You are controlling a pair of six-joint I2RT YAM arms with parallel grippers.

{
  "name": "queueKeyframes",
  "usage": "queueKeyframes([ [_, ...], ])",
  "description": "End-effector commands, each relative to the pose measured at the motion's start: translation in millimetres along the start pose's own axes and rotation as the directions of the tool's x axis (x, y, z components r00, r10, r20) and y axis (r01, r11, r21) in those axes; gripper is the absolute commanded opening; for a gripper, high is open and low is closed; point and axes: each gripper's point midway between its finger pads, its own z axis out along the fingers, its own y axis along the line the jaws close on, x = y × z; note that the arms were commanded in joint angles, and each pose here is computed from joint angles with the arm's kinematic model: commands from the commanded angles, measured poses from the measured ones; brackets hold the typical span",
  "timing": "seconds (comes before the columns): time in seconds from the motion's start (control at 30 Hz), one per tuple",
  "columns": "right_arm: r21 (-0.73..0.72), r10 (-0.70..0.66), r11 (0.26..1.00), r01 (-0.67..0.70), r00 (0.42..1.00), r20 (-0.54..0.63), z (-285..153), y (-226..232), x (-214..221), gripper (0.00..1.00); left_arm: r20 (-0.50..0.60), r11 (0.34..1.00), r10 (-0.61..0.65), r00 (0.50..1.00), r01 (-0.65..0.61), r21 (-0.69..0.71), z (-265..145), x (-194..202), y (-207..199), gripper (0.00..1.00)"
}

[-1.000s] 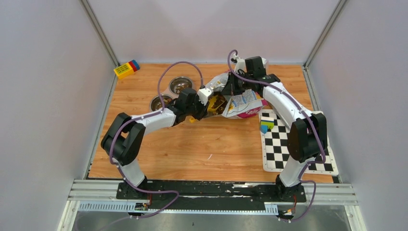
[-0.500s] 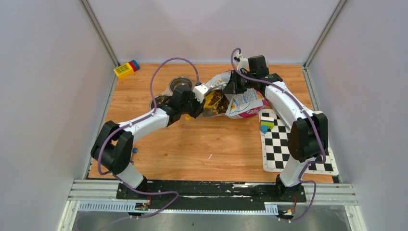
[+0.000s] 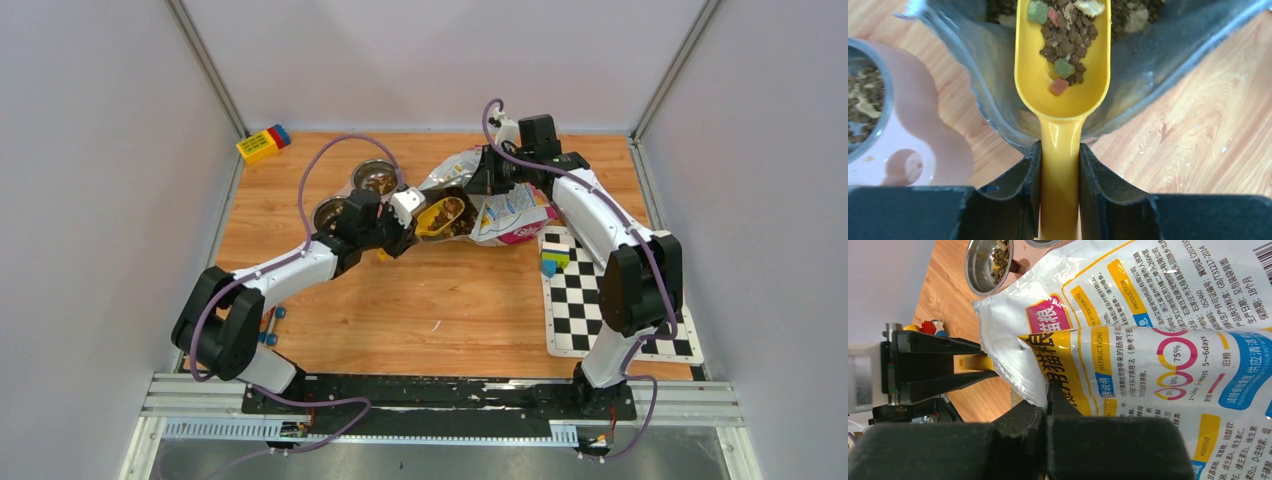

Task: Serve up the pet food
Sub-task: Collect the pet food from the pet food bag.

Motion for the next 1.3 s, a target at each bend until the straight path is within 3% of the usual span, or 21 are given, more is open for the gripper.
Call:
queueKeyframes([
  [0.0, -0.070, -0.031, 0.997, 0.035, 0.998, 0.062, -24, 28, -22, 0.00, 0.200, 0.985, 0.097, 0.975, -0.122, 0.120, -3, -36, -20, 0.00],
  [0.27, -0.068, -0.036, 0.997, 0.041, 0.997, 0.066, -26, 29, -22, 0.00, 0.238, 0.973, 0.062, 0.969, -0.112, 0.203, 5, -36, -31, 0.00],
  [0.47, -0.068, -0.035, 0.997, 0.039, 0.997, 0.065, -26, 29, -22, 0.00, 0.174, 0.965, 0.138, 0.975, -0.172, 0.200, 4, -31, -28, 0.00],
  [0.6, -0.068, -0.037, 0.997, 0.042, 0.997, 0.066, -26, 29, -22, 0.00, 0.203, 0.960, 0.158, 0.966, -0.198, 0.197, -10, -41, -25, 0.00],
  [0.7, -0.066, -0.041, 0.997, 0.045, 0.997, 0.070, -28, 30, -22, 0.00, 0.143, 0.975, 0.186, 0.972, -0.201, 0.098, -15, -47, -3, 0.00],
  [0.93, -0.063, -0.041, 0.997, 0.045, 0.997, 0.069, -28, 29, -22, 0.00, 0.081, 0.978, 0.194, 0.978, -0.199, 0.054, -35, -48, 10, 0.00],
  [1.03, -0.068, -0.038, 0.997, 0.043, 0.997, 0.065, -26, 30, -21, 0.00, 0.004, 0.982, 0.182, 0.983, -0.182, 0.053, -38, -37, 13, 0.00],
  [1.27, -0.064, -0.042, 0.997, 0.047, 0.997, 0.071, -29, 30, -22, 0.00, 0.013, 0.974, 0.208, 0.978, -0.209, 0.083, -54, -42, 4, 0.00],
])
